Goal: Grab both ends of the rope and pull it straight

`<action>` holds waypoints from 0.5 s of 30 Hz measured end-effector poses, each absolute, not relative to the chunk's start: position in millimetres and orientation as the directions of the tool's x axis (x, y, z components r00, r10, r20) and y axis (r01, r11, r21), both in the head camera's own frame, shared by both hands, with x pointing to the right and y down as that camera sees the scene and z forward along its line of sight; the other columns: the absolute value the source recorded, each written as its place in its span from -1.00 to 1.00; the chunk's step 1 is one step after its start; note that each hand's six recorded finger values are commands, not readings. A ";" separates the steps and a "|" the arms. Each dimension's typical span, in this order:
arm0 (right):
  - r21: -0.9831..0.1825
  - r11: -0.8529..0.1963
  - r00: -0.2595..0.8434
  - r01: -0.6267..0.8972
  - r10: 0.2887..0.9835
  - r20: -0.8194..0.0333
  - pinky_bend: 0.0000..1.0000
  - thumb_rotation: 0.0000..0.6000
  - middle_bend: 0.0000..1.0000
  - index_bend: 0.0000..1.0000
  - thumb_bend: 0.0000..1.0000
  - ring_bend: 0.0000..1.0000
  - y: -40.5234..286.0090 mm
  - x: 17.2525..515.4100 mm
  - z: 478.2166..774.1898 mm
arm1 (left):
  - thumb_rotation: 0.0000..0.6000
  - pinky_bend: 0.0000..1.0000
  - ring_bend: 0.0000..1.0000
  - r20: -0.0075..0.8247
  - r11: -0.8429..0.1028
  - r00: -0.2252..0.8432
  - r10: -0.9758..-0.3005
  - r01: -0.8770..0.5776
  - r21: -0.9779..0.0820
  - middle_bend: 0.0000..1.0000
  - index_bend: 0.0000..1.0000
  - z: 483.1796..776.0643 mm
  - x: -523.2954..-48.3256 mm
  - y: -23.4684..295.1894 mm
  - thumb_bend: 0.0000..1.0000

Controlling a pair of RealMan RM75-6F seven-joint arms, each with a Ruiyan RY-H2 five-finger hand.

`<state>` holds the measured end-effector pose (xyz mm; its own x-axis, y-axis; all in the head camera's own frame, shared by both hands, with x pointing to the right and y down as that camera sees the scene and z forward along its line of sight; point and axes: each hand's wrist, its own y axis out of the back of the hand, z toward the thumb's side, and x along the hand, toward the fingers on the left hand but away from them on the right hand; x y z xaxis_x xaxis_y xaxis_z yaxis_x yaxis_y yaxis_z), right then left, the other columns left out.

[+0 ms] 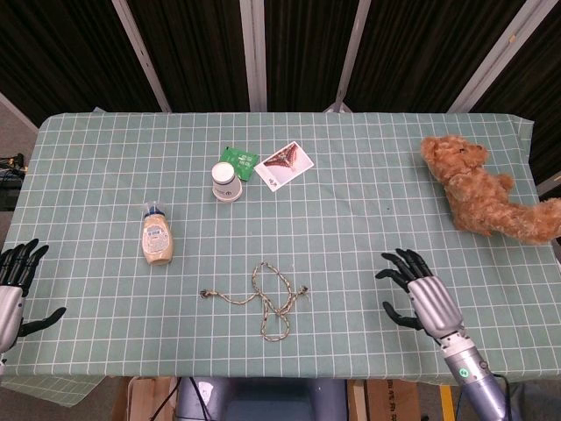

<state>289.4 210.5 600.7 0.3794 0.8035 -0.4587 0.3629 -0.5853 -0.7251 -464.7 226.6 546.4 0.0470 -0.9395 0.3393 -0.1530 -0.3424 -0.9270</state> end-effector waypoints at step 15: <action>-0.631 -0.684 0.492 0.366 0.718 -0.493 -1.00 1.00 -0.59 -0.01 -0.20 -1.00 225.8 181.3 650.4 | 1.00 -1.00 -1.00 0.346 -0.351 0.060 -0.936 -0.166 -0.921 -1.00 -0.94 548.1 -463.8 225.5 -0.98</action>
